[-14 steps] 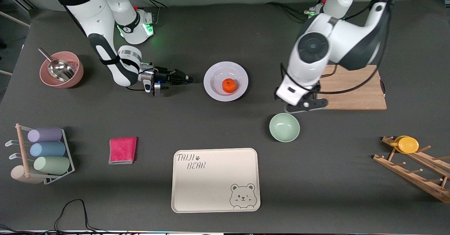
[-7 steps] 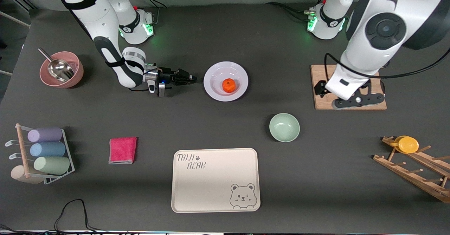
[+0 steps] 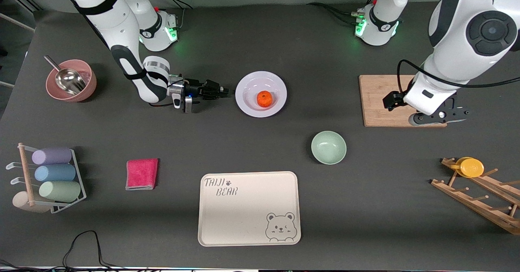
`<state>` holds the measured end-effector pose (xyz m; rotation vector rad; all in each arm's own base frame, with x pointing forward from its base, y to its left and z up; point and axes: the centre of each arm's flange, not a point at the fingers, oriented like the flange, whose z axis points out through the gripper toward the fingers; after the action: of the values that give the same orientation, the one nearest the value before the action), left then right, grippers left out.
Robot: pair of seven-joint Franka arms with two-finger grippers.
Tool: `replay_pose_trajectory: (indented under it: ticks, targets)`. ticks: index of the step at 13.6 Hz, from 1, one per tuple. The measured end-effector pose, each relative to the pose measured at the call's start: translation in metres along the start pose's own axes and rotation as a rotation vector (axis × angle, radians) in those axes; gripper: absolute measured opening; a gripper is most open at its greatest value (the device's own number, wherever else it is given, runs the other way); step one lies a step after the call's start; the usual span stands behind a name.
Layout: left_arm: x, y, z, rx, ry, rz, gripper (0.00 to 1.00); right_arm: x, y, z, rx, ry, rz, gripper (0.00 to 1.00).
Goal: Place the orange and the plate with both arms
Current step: 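Release the orange and withdraw the left gripper while the right gripper nears the plate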
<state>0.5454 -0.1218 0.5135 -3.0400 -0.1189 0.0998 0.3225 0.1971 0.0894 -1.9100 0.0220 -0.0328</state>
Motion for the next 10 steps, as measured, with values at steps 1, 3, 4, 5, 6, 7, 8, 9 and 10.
replay_pose_trajectory:
  ticks: [1, 3, 4, 5, 6, 7, 8, 9, 10]
  targets:
    - [0.002, -0.005, 0.0, -0.003, 0.003, 0.007, 1.0, -0.002, -0.003, 0.009, 0.0, 0.009, 0.003, 0.37]
    - [0.008, -0.02, 0.002, -0.019, 0.009, 0.03, 1.0, -0.006, -0.008, 0.026, -0.008, 0.002, -0.005, 0.37]
    - [0.011, -0.033, 0.005, -0.042, 0.001, 0.037, 1.0, -0.006, -0.009, 0.032, -0.012, -0.003, -0.008, 0.37]
    - [0.014, -0.048, 0.007, -0.067, -0.008, 0.037, 1.0, -0.006, -0.009, 0.035, -0.012, -0.006, -0.011, 0.37]
    - [0.017, -0.064, 0.008, -0.081, -0.014, 0.034, 1.0, -0.005, -0.009, 0.036, -0.012, -0.007, -0.012, 0.37]
    - [0.017, -0.074, 0.007, -0.086, -0.018, 0.029, 1.0, -0.004, -0.008, 0.036, -0.012, -0.007, -0.012, 0.37]
    - [0.014, -0.08, 0.001, -0.087, -0.02, 0.021, 1.0, -0.003, -0.008, 0.037, -0.011, -0.006, -0.013, 0.37]
    - [0.009, -0.087, -0.011, -0.089, -0.011, 0.011, 1.0, -0.002, -0.008, 0.038, -0.01, -0.005, -0.015, 0.33]
    - [0.003, -0.095, -0.027, -0.091, 0.011, -0.002, 1.0, -0.001, -0.008, 0.038, -0.009, -0.005, -0.015, 0.21]
